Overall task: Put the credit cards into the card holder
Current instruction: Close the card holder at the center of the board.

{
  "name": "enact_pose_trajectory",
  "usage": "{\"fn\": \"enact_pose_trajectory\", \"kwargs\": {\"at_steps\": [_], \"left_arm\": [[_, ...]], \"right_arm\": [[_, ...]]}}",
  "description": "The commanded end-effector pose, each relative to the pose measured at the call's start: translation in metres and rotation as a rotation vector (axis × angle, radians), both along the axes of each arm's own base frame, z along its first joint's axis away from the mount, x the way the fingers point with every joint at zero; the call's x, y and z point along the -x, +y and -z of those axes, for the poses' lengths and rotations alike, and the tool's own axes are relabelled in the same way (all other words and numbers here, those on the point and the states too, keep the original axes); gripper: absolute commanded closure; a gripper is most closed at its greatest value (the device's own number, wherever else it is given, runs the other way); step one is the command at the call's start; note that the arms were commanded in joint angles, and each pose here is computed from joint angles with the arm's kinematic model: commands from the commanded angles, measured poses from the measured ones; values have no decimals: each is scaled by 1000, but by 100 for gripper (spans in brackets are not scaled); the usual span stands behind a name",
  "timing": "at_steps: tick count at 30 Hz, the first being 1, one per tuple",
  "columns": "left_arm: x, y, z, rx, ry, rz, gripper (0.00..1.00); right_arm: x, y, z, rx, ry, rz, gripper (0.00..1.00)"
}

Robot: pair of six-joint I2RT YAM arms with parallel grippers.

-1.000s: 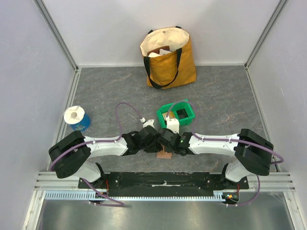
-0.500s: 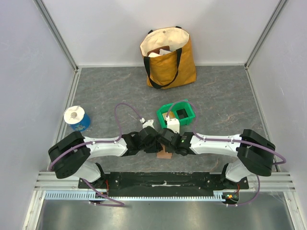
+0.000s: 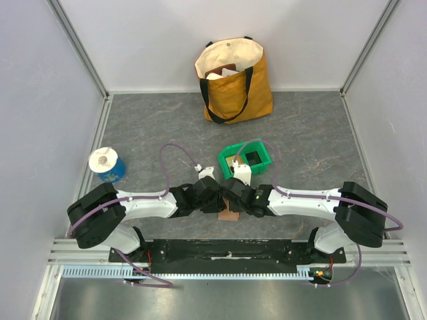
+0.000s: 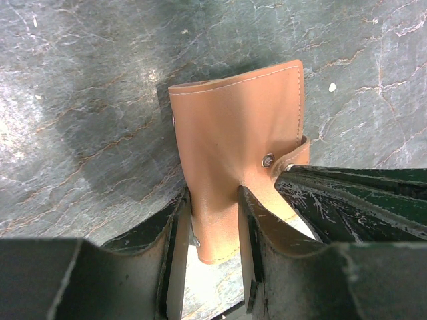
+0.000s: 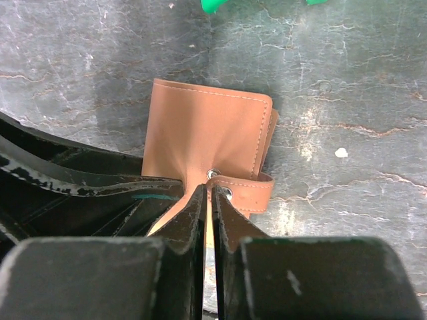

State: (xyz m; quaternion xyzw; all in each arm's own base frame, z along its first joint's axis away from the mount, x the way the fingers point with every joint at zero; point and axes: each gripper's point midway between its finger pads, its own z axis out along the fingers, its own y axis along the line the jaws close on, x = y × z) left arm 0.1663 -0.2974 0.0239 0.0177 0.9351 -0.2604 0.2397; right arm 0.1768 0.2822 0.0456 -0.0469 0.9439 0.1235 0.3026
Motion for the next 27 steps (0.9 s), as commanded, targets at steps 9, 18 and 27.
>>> {"fn": "enact_pose_trajectory", "kwargs": {"at_steps": [9, 18, 27], "left_arm": [[4, 0, 3, -21, 8, 10, 60], [-1, -4, -5, -11, -21, 17, 51], [1, -2, 0, -20, -9, 19, 50]], "right_arm": [[-6, -6, -20, -58, -44, 31, 73], [-2, -14, -10, -94, 17, 43, 69], [6, -5, 4, -144, 71, 36, 71]]}}
